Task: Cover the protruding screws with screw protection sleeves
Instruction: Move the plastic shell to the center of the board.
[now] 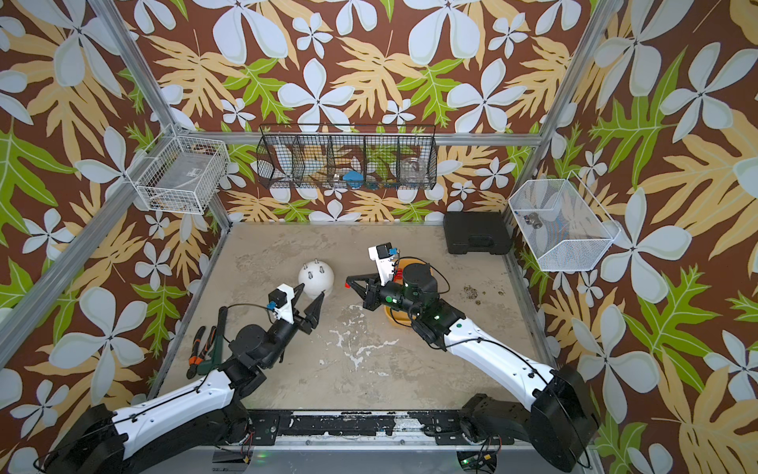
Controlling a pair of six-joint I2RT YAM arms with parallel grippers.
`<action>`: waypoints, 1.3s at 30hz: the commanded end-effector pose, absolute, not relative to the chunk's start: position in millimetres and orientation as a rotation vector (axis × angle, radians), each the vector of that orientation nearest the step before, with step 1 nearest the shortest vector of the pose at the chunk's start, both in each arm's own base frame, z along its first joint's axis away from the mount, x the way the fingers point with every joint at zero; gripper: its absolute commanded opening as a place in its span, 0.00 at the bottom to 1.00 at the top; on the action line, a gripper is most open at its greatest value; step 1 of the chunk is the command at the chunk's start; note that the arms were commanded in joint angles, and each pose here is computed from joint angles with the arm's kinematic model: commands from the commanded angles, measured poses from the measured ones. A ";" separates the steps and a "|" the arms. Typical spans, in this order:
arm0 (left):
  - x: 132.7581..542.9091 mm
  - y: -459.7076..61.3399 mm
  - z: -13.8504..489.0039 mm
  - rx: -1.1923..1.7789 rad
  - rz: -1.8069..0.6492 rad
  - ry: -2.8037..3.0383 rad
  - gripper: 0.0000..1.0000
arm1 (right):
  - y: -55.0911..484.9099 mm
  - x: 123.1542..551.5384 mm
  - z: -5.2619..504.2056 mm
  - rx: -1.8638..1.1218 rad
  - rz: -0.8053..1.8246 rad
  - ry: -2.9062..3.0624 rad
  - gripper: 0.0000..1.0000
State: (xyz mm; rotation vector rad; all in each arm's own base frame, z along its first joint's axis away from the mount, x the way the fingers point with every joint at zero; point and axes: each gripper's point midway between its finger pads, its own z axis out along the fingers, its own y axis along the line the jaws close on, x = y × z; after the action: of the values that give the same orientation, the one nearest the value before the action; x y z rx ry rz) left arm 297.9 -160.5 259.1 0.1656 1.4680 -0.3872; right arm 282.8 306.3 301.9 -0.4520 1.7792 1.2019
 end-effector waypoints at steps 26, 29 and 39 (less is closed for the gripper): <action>517.3 -105.3 112.8 -0.109 -0.699 2.031 0.55 | 272.1 274.7 327.4 -0.461 1.081 1.630 0.00; 504.5 -117.3 117.3 -0.031 -0.750 1.998 0.55 | 269.1 274.1 327.3 -0.466 1.057 1.633 0.00; 462.3 -166.9 124.5 0.222 -0.911 1.952 0.55 | 267.4 268.5 321.9 -0.478 1.072 1.626 0.00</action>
State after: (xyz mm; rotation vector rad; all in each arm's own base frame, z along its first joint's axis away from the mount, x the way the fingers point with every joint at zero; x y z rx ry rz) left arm 474.3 -146.8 110.8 0.0946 2.0118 -0.8476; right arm 269.8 267.1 320.6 -0.4677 1.6441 1.0700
